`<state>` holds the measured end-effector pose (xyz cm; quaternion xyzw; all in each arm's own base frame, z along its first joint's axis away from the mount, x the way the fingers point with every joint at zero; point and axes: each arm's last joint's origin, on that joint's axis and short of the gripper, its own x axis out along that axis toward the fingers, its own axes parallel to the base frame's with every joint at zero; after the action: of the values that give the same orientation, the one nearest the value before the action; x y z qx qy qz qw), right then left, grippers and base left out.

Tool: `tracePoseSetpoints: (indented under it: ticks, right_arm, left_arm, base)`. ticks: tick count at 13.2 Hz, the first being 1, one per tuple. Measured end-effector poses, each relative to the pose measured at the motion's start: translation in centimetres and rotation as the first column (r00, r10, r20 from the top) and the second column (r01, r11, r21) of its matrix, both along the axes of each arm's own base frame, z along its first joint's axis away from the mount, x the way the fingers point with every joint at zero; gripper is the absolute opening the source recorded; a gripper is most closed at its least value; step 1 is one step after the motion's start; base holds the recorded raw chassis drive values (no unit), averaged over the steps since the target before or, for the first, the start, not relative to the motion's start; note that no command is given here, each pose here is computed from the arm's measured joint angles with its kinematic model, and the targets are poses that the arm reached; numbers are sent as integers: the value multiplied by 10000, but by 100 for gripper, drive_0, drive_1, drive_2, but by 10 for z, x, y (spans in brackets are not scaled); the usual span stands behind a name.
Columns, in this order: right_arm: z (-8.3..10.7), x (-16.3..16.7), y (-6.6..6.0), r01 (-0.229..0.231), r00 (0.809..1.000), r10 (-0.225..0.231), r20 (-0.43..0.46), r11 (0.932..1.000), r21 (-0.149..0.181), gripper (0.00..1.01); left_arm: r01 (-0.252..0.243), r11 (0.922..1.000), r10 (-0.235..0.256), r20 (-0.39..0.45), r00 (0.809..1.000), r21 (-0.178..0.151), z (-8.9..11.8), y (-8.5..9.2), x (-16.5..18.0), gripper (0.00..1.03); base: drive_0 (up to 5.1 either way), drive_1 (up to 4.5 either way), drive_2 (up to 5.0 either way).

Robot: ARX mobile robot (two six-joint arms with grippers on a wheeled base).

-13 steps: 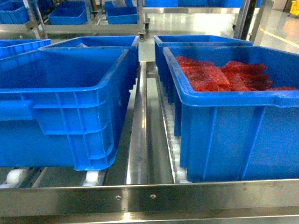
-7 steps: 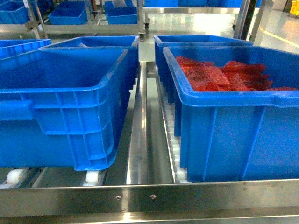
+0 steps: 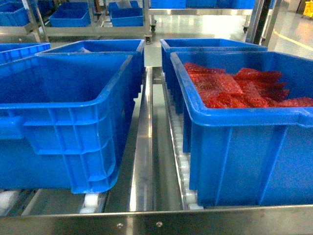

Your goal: Pick blue part to blue bin on bottom shelf

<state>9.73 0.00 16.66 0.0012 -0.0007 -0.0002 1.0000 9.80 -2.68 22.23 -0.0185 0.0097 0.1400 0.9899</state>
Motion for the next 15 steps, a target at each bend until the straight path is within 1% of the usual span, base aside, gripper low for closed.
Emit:
tracePoseSetpoints:
  ticks: [4,6,15]
  right_arm:
    - [0,0,0,0,10000,0,11,10000,0,98]
    - [0,0,0,4,10000,-4,-11,10000,0,98]
    - [0,0,0,0,10000,0,0,10000,0,98]
  left_arm:
    - [4,10000,-4,-7,10000,3,0,0,0,43]
    - [0,10000,0,-79,10000,39,-1,0,0,43]
    - [11,10000,-11,-31,10000,15,0,0,0,43]
  base:
    - [1,413,-411]
    - [0,0,0]
    - [0,0,0]
